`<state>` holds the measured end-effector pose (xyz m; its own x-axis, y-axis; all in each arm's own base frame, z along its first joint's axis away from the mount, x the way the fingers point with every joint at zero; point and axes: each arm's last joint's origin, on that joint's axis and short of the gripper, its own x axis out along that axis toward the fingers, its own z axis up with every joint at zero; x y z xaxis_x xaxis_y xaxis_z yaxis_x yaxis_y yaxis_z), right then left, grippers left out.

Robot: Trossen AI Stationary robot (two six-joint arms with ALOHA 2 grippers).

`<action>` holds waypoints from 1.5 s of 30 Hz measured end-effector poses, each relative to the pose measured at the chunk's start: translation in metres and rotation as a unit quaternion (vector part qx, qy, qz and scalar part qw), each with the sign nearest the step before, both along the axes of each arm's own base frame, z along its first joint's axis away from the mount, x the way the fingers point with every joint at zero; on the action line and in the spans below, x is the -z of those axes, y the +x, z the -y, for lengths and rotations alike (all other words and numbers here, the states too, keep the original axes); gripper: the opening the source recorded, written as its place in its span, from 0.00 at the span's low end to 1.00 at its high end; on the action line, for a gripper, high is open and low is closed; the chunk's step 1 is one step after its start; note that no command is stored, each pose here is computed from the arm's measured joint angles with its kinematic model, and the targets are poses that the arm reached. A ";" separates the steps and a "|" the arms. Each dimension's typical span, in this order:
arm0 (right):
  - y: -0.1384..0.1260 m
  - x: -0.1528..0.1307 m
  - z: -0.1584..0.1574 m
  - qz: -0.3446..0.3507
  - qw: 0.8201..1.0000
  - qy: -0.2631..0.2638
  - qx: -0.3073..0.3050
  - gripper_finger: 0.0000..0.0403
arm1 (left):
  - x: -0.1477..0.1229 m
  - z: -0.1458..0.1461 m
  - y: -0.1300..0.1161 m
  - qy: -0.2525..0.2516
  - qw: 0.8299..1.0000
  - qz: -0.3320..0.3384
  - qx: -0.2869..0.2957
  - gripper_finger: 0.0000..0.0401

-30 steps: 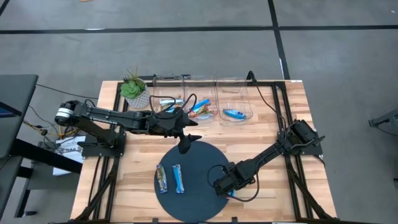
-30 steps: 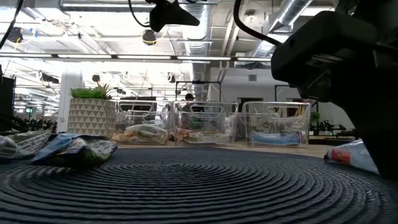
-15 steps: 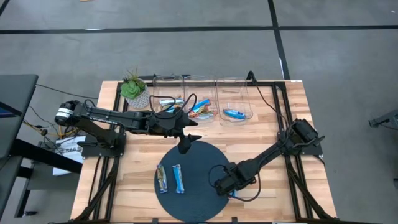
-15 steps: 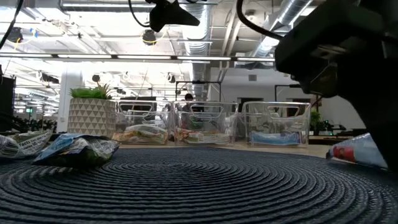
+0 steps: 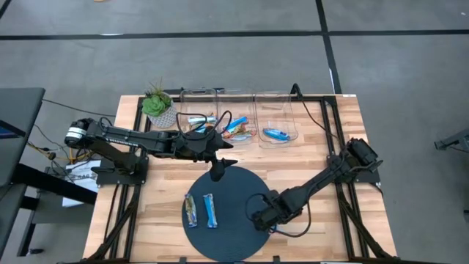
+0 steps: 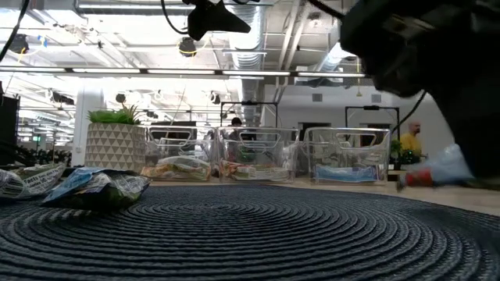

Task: Pick and place Granola Bars by type
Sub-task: Put the red bar into the center transparent bin

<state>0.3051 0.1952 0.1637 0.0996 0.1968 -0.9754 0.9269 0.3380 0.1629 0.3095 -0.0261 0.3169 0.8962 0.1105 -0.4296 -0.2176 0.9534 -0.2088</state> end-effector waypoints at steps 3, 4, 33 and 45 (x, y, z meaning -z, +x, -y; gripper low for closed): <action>0.006 -0.010 0.002 0.017 0.999 -0.026 -0.009 0.20 | 0.000 0.000 0.000 0.000 1.000 0.000 0.000 0.72; 0.009 -0.014 0.004 0.027 0.999 -0.034 -0.014 0.20 | 0.000 0.000 0.000 0.000 1.000 -0.001 0.000 0.72; 0.048 -0.119 0.089 0.053 0.938 -0.324 -0.111 0.20 | -0.008 -0.003 -0.021 0.012 0.999 -0.035 -0.017 0.72; 0.036 -0.157 0.133 0.077 0.936 -0.319 -0.126 0.20 | -0.018 -0.006 -0.031 0.011 0.999 -0.015 -0.046 0.72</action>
